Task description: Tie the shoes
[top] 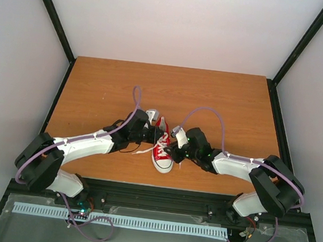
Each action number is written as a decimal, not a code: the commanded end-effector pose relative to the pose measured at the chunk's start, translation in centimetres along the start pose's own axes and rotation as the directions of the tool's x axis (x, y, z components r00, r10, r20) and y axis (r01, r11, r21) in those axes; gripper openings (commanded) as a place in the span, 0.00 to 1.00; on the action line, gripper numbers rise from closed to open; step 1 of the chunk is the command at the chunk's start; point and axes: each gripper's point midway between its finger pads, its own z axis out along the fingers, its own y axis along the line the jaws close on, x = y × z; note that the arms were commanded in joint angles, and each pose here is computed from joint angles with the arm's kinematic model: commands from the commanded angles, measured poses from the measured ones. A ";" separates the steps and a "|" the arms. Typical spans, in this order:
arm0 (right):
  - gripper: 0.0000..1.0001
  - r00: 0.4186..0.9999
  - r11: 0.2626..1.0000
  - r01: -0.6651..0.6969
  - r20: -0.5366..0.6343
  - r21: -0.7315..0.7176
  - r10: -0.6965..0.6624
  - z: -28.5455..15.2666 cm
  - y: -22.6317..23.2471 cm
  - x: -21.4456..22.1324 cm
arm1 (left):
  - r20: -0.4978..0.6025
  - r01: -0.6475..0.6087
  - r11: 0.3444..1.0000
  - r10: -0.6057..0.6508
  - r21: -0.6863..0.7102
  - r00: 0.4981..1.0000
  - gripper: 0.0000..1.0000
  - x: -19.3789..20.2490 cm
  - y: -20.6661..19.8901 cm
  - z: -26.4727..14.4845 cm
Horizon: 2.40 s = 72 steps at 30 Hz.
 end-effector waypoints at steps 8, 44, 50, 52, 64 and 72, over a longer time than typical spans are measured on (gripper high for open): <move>0.04 1.000 1.000 0.008 0.027 0.021 -0.008 -0.3 0.0 -1.2 | 0.053 -0.047 0.995 0.042 0.090 0.998 0.01 -1.1 -1.7 -0.7; 0.03 0.985 0.983 -0.171 -0.026 0.062 0.173 -0.2 -1.6 -2.7 | -0.197 -0.224 0.947 0.271 0.228 0.942 0.51 8.4 0.0 -2.6; 0.03 0.988 0.987 -0.151 -0.028 0.064 0.153 -0.5 -1.5 -2.4 | -0.092 -0.142 0.987 0.149 0.076 0.985 0.71 4.4 0.9 -3.8; 0.03 0.989 0.988 -0.145 -0.029 0.059 0.147 -0.6 -1.4 -2.4 | -0.072 -0.077 0.997 0.078 0.022 0.994 0.66 3.4 1.7 -3.5; 0.03 0.991 0.991 -0.130 -0.023 0.041 0.131 -0.6 -1.1 -2.6 | -0.033 0.052 0.998 -0.053 -0.028 0.998 0.45 1.5 2.8 -1.1; 0.03 0.994 0.994 -0.108 -0.009 0.013 0.108 -0.8 -0.6 -3.2 | -0.003 0.081 0.991 -0.082 -0.109 0.997 0.30 1.5 4.7 -0.3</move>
